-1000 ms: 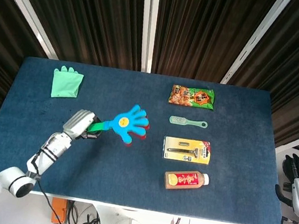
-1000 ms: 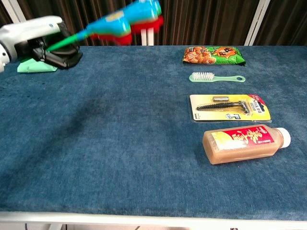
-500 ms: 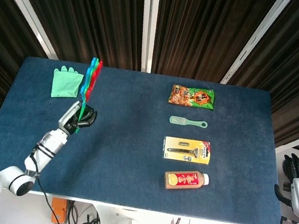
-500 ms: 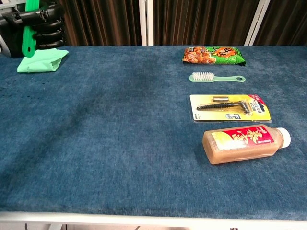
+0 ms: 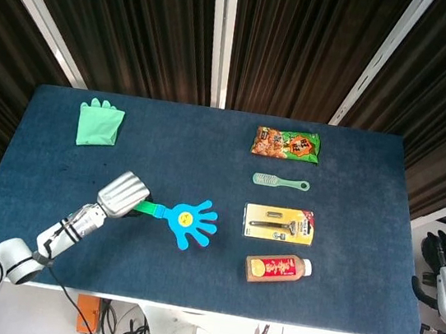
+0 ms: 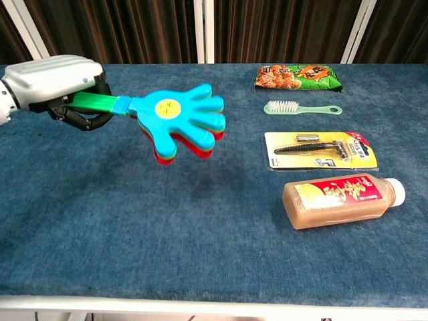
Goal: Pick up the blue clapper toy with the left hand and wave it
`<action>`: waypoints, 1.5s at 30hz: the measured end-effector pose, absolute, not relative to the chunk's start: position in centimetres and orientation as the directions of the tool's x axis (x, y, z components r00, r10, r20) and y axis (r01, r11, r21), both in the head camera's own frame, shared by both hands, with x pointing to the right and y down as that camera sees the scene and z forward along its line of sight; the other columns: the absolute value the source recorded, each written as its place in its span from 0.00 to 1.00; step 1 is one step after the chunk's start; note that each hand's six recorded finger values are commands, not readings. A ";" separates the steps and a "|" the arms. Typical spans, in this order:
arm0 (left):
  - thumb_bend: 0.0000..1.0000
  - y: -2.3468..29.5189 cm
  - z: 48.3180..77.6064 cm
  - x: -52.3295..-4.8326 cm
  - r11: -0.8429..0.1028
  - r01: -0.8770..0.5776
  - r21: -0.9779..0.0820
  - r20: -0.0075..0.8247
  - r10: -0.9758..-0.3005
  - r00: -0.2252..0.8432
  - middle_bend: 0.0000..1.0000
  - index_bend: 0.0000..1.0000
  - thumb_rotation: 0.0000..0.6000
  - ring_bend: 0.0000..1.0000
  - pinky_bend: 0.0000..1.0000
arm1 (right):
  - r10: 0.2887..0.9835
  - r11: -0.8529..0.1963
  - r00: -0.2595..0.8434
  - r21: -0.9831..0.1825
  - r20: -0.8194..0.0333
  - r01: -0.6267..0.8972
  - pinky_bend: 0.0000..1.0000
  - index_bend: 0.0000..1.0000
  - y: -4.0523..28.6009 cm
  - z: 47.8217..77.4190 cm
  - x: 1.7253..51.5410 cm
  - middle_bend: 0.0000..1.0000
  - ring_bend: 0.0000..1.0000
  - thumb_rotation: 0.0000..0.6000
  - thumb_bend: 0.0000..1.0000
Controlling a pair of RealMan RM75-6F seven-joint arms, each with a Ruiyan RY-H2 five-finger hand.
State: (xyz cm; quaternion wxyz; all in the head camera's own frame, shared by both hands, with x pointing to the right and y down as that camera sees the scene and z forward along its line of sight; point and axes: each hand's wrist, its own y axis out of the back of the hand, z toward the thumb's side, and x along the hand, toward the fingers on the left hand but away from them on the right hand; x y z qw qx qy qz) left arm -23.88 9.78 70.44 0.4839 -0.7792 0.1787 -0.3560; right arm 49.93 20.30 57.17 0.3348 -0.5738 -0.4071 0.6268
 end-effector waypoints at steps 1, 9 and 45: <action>0.58 9.9 70.5 -23.9 -0.442 0.102 -0.891 0.385 -0.618 0.685 1.00 1.00 1.00 1.00 1.00 | 0.888 -0.443 -0.117 -0.895 -0.445 0.047 0.00 0.00 20.3 57.1 49.9 0.00 0.00 1.00 0.28; 0.58 10.2 70.3 -23.6 -0.519 0.008 -0.855 0.398 -0.646 0.651 1.00 1.00 1.00 1.00 1.00 | 0.887 -0.443 -0.119 -0.895 -0.446 0.046 0.00 0.00 20.3 57.1 49.9 0.00 0.00 1.00 0.28; 0.02 9.4 71.8 -26.4 -0.597 -0.116 -0.794 0.536 -0.777 0.331 0.00 0.00 0.32 0.00 0.00 | 0.888 -0.440 -0.122 -0.897 -0.443 0.048 0.00 0.00 20.2 57.1 50.0 0.00 0.00 1.00 0.28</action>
